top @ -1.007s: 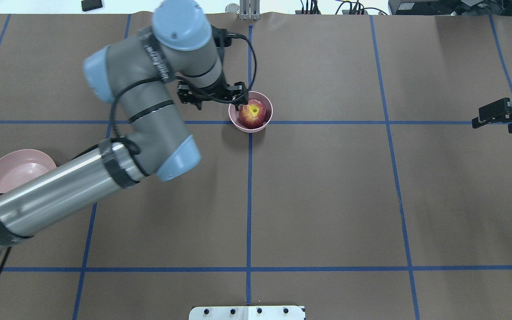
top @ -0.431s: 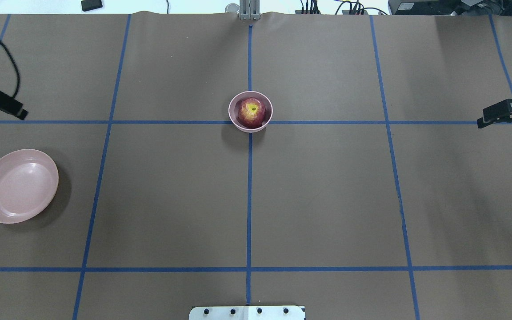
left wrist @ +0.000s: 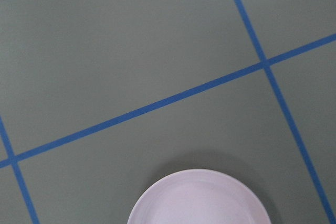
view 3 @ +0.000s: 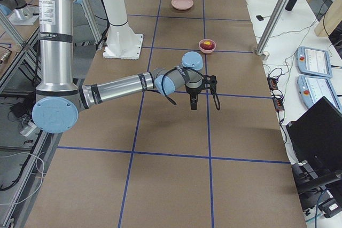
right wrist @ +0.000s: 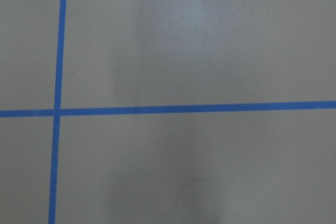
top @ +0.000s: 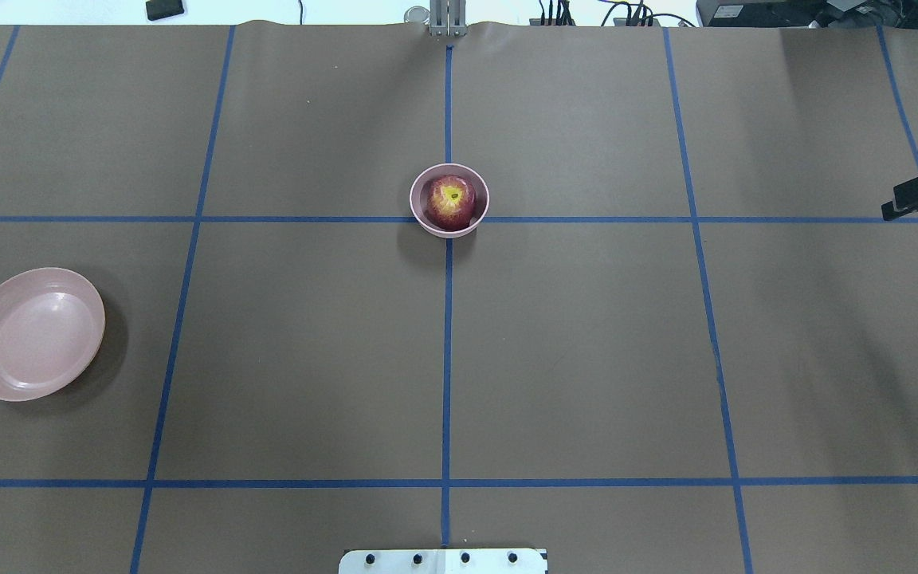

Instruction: Move apple from plate to bowl

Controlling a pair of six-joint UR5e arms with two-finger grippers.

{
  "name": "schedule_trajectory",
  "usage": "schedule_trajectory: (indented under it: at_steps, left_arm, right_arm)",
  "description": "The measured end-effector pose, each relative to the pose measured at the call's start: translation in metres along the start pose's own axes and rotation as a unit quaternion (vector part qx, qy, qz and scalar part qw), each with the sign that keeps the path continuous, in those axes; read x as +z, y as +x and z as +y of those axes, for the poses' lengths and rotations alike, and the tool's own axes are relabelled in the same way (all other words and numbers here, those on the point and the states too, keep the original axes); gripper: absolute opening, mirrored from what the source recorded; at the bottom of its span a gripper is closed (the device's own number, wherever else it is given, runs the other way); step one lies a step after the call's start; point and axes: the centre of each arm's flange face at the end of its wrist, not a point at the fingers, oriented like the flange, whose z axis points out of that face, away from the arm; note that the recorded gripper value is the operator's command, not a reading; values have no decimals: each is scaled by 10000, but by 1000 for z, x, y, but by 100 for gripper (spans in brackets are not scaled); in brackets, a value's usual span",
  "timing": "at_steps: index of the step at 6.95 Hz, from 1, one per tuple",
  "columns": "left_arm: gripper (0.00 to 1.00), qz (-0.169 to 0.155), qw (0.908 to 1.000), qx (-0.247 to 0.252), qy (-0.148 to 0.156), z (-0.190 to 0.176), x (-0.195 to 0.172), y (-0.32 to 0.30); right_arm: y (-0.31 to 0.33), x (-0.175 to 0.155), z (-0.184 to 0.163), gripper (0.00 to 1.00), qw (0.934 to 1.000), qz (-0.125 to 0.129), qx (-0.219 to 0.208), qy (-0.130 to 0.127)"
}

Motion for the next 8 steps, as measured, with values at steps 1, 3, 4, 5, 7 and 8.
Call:
schedule_trajectory:
  at_steps: [1,3,4,5,7,8]
  left_arm:
    - [98,0,10000,-69,-2,4,-1,-7]
    - [98,0,9999,-93,66,2,-7,-8]
    - [98,3,9999,-72,110,0,-11,-6]
    - [98,7,9998,-38,176,-1,-18,-3]
    - [98,26,9995,-26,327,1,-33,7]
    - [98,31,9994,-92,343,0,-34,9]
  right_arm:
    - [12,-8,1,100,9999,-42,-108,-17]
    - [20,-11,3,100,9998,-46,-183,-49]
    - [20,-11,3,100,9998,-39,-189,-52]
    - [22,-9,1,100,9998,-24,-177,-67]
    - [24,-4,-5,100,9998,-18,-150,-102]
    - [25,-3,-6,100,9999,22,-140,-95]
